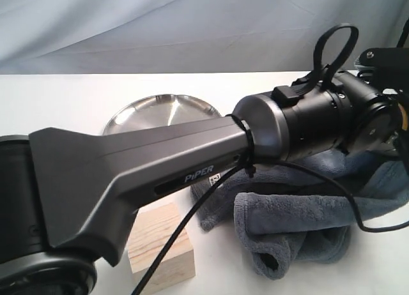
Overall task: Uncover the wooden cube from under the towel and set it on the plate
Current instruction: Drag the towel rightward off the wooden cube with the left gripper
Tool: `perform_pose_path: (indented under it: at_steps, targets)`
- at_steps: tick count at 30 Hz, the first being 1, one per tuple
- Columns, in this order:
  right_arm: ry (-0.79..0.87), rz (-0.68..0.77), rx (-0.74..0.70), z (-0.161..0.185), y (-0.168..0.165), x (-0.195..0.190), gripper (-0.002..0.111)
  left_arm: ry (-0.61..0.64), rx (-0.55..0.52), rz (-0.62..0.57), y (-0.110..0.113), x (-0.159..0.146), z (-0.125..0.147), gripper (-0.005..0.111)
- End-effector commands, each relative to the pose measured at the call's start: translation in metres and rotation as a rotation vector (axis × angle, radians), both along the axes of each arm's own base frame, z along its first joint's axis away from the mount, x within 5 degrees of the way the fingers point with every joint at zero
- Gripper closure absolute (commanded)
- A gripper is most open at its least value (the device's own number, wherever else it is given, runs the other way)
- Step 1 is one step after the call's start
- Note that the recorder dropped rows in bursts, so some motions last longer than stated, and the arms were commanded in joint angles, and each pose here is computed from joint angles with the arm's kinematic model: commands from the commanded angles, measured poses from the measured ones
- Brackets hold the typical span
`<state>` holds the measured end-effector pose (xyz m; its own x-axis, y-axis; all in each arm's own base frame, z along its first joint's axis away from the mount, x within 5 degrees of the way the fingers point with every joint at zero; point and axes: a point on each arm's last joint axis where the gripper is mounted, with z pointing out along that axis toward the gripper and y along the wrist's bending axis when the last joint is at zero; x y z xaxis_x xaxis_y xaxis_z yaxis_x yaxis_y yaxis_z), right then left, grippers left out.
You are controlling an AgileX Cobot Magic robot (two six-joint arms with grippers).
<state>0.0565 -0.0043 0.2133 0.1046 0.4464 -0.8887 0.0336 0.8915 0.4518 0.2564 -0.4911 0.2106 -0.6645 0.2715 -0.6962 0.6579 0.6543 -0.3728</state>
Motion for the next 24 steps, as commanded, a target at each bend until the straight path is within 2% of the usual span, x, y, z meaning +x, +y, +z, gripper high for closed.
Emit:
perform_pose_path:
  at_steps: [1, 4, 6, 9, 14, 17, 20, 24]
  targets:
    - [0.006, 0.005, 0.009, -0.002, 0.0, 0.0, 0.105, 0.065, 0.1, 0.013, 0.005, 0.008, -0.029, 0.105]
    - [0.006, 0.005, 0.009, -0.002, 0.0, 0.0, 0.105, 0.12, 0.176, 0.021, 0.01, 0.01, -0.049, 0.104]
    - [0.006, 0.005, 0.009, -0.002, 0.0, 0.0, 0.105, 0.148, 0.211, 0.023, 0.012, 0.01, -0.056, 0.099]
    - [0.006, 0.005, 0.009, -0.002, 0.0, 0.0, 0.105, 0.151, 0.215, 0.023, 0.012, 0.009, -0.055, 0.084]
    - [0.006, 0.005, 0.009, -0.002, 0.0, 0.0, 0.105, 0.141, 0.204, 0.022, 0.014, 0.009, -0.042, 0.05]
    - [0.006, 0.005, 0.009, -0.002, 0.0, 0.0, 0.105, 0.131, 0.203, 0.013, 0.016, 0.008, -0.032, 0.034]
    - [0.006, 0.005, 0.009, -0.002, 0.0, 0.0, 0.105, 0.131, 0.206, 0.011, 0.019, 0.006, -0.02, 0.026]
    - [0.006, 0.005, 0.009, -0.002, 0.0, 0.0, 0.105, 0.123, 0.232, 0.007, 0.025, 0.004, -0.006, 0.025]
